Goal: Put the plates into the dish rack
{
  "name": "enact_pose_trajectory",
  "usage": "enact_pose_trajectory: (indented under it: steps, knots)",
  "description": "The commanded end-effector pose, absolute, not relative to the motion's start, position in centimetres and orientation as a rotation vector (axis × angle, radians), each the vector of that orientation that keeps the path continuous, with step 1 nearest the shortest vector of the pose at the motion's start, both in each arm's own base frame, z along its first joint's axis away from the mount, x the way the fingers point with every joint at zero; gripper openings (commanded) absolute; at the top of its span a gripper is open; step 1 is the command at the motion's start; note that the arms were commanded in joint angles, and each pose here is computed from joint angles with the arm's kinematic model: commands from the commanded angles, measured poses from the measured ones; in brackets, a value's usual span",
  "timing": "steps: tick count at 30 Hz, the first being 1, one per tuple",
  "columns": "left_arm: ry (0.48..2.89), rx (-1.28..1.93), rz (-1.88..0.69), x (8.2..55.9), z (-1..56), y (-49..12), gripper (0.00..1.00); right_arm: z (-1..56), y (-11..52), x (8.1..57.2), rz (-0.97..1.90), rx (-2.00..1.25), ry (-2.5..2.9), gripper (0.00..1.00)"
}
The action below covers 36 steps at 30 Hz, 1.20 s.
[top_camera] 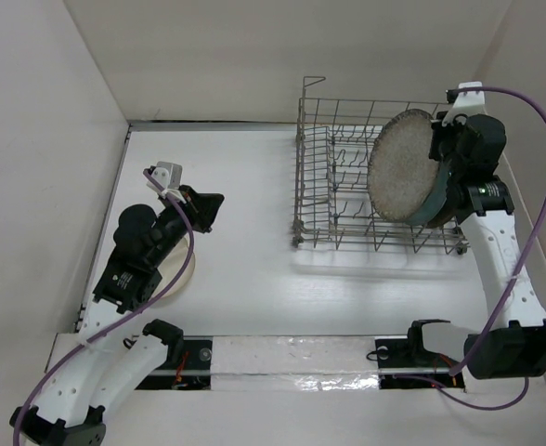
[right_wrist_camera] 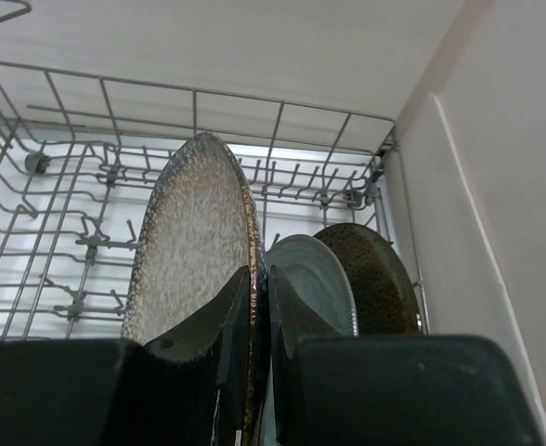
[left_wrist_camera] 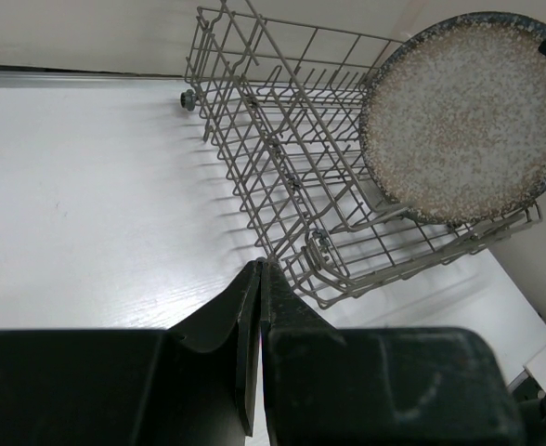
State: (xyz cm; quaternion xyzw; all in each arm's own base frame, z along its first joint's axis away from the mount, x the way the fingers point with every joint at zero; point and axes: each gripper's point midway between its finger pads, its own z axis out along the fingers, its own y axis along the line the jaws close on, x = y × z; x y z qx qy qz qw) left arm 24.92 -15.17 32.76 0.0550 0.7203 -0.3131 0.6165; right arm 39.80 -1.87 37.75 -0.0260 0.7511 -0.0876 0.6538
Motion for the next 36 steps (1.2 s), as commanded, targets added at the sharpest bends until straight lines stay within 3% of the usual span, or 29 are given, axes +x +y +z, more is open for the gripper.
enact_pose_trajectory:
  steps: [1, 22, 36]
  knots:
    - [1.607, 0.141, -0.746, 24.8, 34.2, -15.5, 0.00, 52.4, -3.1, 36.3, -0.225, 0.058, 1.239, 0.00]
    - [1.619, 0.141, -0.741, 25.1, 33.9, -15.6, 0.00, 54.7, -3.1, 36.5, -0.269, 0.023, 1.215, 0.00]
    - [1.614, 0.145, -0.743, 25.0, 34.0, -15.6, 0.00, 48.9, -2.5, 39.4, -0.267, -0.037, 1.329, 0.00]
